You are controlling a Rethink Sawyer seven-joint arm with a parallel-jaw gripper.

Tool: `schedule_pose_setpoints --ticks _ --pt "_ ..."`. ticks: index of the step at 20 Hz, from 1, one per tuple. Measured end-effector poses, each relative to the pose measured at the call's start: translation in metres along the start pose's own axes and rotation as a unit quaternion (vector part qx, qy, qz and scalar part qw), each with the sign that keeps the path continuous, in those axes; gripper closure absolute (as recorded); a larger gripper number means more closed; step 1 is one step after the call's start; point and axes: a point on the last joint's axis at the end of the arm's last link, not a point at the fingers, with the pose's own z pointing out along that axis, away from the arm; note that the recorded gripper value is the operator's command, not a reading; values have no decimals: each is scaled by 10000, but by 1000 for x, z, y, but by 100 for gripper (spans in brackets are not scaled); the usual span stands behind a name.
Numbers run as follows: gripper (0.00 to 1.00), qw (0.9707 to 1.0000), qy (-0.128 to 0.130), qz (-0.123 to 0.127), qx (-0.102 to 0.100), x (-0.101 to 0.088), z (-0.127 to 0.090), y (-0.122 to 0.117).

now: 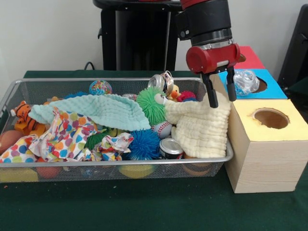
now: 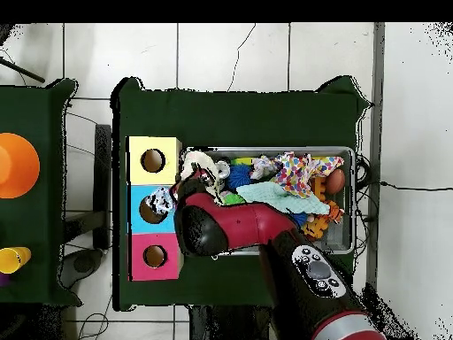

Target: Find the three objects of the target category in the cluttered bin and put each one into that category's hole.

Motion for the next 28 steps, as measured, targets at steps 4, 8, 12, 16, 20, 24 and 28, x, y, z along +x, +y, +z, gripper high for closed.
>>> schedule_pose_setpoints --ticks 4,8,12,16,20,24,28 --pt "0 10000 32 -62 -28 0 -3 8" --pt "0 9997 98 -205 -39 -1 -4 23" --pt "0 9992 70 -377 -54 -11 -6 38" --pt "0 9989 37 -472 -64 -18 -7 46" --pt "0 9990 42 -452 -55 -17 -8 44" --pt "0 9992 51 -398 -26 -14 -9 37" --pt "0 9995 48 -319 10 -11 -10 27"
